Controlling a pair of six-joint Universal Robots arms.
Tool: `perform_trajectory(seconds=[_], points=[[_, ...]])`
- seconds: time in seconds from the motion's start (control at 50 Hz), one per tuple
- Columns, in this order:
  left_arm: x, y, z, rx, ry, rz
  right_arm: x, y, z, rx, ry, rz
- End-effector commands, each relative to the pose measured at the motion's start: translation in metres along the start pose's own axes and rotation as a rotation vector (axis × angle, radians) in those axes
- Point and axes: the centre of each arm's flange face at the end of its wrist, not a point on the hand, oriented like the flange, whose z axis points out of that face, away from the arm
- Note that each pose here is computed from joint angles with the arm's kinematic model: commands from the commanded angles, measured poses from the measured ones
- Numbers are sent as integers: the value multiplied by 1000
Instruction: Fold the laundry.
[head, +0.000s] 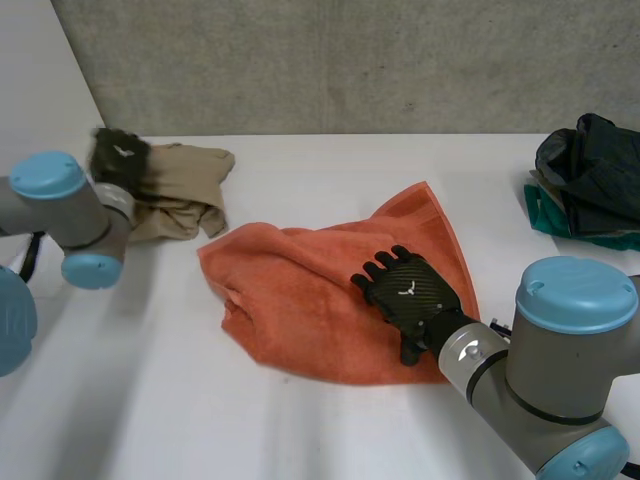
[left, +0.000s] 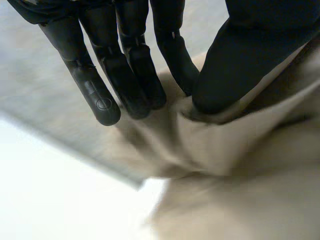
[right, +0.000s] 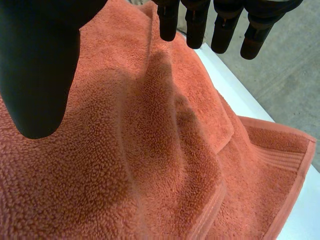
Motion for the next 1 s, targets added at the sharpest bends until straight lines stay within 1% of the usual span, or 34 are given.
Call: perform_trajectory(seconds=[0.02,0.06,0.12,0.2,0.22,0.3,0.36,0.42,0.44,0.46,0.52,0.54,0.6,0.62,0.66,0.68,0.7,0.74,0.78,0.9,0.98,1.0], points=[[-91,11,20,-129,-509,144,3,0,-1,-2,8,2],[-96,4,16,-107,-533,151,3,-1,-1,1,9,2],[-93,-6,5,-70,-511,147,3,-3,-1,4,10,0],[-69,-30,-18,22,-389,154,4,-3,-1,5,16,1],[-50,-39,-29,59,-316,157,5,-4,-1,6,20,1],[-7,-60,-60,114,-158,154,6,-5,-2,2,18,0],[-2,-75,-76,132,-125,142,9,-11,-4,20,27,-4],[7,-88,-100,130,-62,116,17,-21,-7,46,48,-7],[11,-91,-106,129,-36,101,25,-24,-7,50,68,-7],[20,-99,-120,126,17,59,30,-25,-7,50,81,-5],[32,-110,-140,116,98,-25,52,-26,-6,21,110,13],[37,-116,-153,97,152,-86,56,-28,-5,17,116,20],[47,-120,-169,52,247,-167,74,-37,-5,-2,128,36],[55,-123,-179,24,319,-214,77,-38,-5,-15,127,40],[61,-125,-188,-3,389,-257,84,-38,-4,-56,117,58],[64,-126,-192,-13,426,-275,88,-32,-2,-120,97,81],[70,-129,-199,-23,492,-304,90,-26,-1,-155,90,96],[75,-130,-204,-32,546,-321,91,-17,0,-208,64,125],[82,-132,-207,-13,597,-326,94,-11,-2,-233,63,141],[110,-117,-202,-26,657,-303,81,6,-5,-274,34,162],[131,-106,-199,-30,685,-239,75,16,-2,-253,49,164],[137,-103,-198,-24,693,-200,74,18,-2,-248,52,165]])
